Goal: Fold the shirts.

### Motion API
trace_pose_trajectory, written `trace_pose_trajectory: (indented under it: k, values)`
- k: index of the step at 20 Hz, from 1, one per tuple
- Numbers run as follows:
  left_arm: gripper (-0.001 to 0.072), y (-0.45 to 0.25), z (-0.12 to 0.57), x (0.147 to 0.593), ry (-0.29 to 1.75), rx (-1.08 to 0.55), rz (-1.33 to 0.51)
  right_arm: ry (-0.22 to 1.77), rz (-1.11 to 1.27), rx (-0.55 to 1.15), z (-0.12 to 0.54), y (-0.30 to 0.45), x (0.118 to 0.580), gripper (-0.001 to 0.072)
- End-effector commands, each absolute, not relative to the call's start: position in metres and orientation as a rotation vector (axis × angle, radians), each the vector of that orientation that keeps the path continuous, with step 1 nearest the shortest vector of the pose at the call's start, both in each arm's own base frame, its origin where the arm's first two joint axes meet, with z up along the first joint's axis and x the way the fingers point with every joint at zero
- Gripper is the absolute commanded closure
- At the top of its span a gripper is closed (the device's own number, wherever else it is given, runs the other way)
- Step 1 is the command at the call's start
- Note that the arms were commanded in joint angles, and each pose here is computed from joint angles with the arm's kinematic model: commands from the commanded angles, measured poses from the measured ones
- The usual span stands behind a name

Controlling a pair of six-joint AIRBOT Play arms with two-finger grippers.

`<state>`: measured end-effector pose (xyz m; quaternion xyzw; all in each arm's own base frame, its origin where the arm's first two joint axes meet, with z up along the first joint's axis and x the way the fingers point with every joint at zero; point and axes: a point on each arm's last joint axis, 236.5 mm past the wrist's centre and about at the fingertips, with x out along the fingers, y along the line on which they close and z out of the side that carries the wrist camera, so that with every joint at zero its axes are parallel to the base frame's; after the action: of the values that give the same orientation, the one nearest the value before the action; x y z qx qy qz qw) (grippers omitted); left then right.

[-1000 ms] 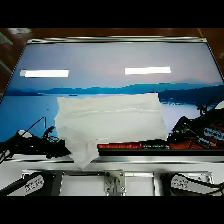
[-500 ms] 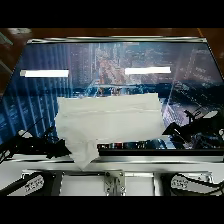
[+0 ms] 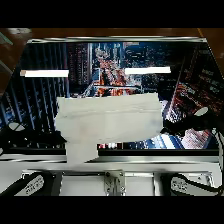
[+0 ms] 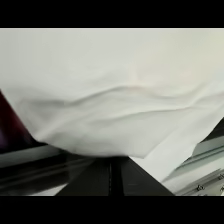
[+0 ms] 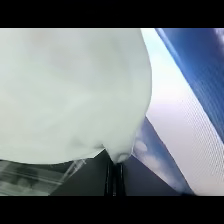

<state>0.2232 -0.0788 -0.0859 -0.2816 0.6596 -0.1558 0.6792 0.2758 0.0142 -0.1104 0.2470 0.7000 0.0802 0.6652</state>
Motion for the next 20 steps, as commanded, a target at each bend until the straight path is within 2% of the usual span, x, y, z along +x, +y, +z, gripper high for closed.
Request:
trace_pose_trajectory:
  k: [1,6,8,12,18,19,20]
  values:
    - [0.0666,-0.064,-0.035,0.277,1.312,-0.537,-0.361,1.422,0.183,0.469,-0.088,0.009,0.314,0.0644]
    - [0.0666,-0.050,-0.011,0.336,1.234,-0.516,-0.345,1.146,0.049,0.346,-0.049,-0.001,0.406,0.0644]
    - [0.0666,-0.043,-0.009,0.360,1.220,-0.518,-0.341,1.134,0.027,0.286,-0.045,-0.004,0.431,0.0644]
    - [0.0665,-0.043,-0.019,0.405,1.228,-0.545,-0.365,1.154,0.057,0.281,-0.065,0.012,0.475,0.0644]
    - [0.0665,-0.052,-0.050,0.452,1.284,-0.585,-0.363,1.166,0.044,0.351,-0.096,0.019,0.508,0.0642]
    - [0.0665,-0.054,-0.061,0.452,1.310,-0.604,-0.354,1.164,0.043,0.364,-0.099,0.020,0.510,0.0615]
    - [0.0664,-0.055,-0.073,0.449,1.342,-0.630,-0.341,1.169,0.042,0.367,-0.102,0.020,0.510,0.0541]
